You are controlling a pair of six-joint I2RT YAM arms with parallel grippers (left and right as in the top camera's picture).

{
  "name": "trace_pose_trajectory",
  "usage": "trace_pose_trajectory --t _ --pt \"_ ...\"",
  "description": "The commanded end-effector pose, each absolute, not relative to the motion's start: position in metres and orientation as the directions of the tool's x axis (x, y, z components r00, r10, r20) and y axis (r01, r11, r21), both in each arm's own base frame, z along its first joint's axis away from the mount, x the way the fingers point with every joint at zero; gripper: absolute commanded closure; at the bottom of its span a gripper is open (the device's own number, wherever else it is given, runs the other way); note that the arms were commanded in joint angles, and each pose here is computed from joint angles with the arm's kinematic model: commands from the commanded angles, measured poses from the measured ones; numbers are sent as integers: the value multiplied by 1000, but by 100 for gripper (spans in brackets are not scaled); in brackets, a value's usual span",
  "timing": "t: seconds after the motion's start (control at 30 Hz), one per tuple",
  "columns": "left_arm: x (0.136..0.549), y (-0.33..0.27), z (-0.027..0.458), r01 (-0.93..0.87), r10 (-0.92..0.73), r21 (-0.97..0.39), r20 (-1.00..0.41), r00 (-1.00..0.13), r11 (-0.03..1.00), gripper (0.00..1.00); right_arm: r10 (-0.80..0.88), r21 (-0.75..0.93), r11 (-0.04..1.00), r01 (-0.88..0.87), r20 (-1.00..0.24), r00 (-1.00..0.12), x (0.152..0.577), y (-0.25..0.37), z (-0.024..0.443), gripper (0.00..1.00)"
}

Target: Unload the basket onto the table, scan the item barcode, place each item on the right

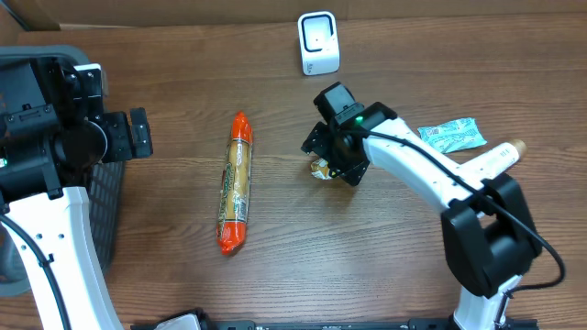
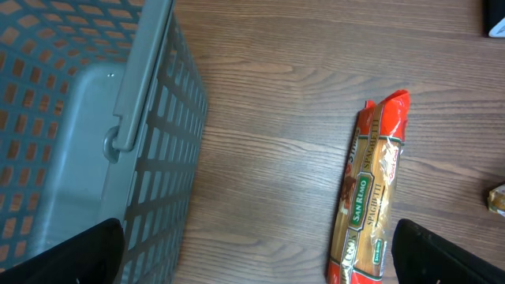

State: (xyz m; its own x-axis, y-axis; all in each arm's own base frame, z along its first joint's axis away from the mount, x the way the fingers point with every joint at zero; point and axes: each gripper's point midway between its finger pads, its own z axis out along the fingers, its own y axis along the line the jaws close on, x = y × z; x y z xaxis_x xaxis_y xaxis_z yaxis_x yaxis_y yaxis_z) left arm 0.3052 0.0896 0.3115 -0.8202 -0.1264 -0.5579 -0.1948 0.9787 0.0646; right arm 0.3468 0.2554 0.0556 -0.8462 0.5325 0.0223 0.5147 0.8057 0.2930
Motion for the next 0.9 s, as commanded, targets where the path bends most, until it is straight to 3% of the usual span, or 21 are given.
trace_pose_trajectory --t 0.0,0.23,0.37,0.4,0.53,0.73,0.87 --pt "306 90 314 -183 -108 78 -563 -819 980 1 557 253 802 541 13 -831 348 253 34 11" --pt "306 90 314 -184 -109 78 -564 -819 980 0 554 248 802 543 32 -832 349 257 20 37" --pt "306 90 314 -183 -108 78 -563 -819 980 1 546 248 807 536 30 -837 349 257 20 64" --pt "306 90 314 -183 -108 78 -563 -819 980 0 540 248 811 529 29 -841 349 257 20 75" --pt "306 90 314 -183 -108 78 -563 -819 980 0 485 267 837 478 43 -873 346 262 22 96" --pt "306 90 314 -183 -108 78 -563 -819 980 0 198 346 920 185 -2 -980 349 272 45 96" --pt "306 90 314 -183 -108 78 -563 -819 980 0 78 258 964 66 -35 -996 347 247 71 96"
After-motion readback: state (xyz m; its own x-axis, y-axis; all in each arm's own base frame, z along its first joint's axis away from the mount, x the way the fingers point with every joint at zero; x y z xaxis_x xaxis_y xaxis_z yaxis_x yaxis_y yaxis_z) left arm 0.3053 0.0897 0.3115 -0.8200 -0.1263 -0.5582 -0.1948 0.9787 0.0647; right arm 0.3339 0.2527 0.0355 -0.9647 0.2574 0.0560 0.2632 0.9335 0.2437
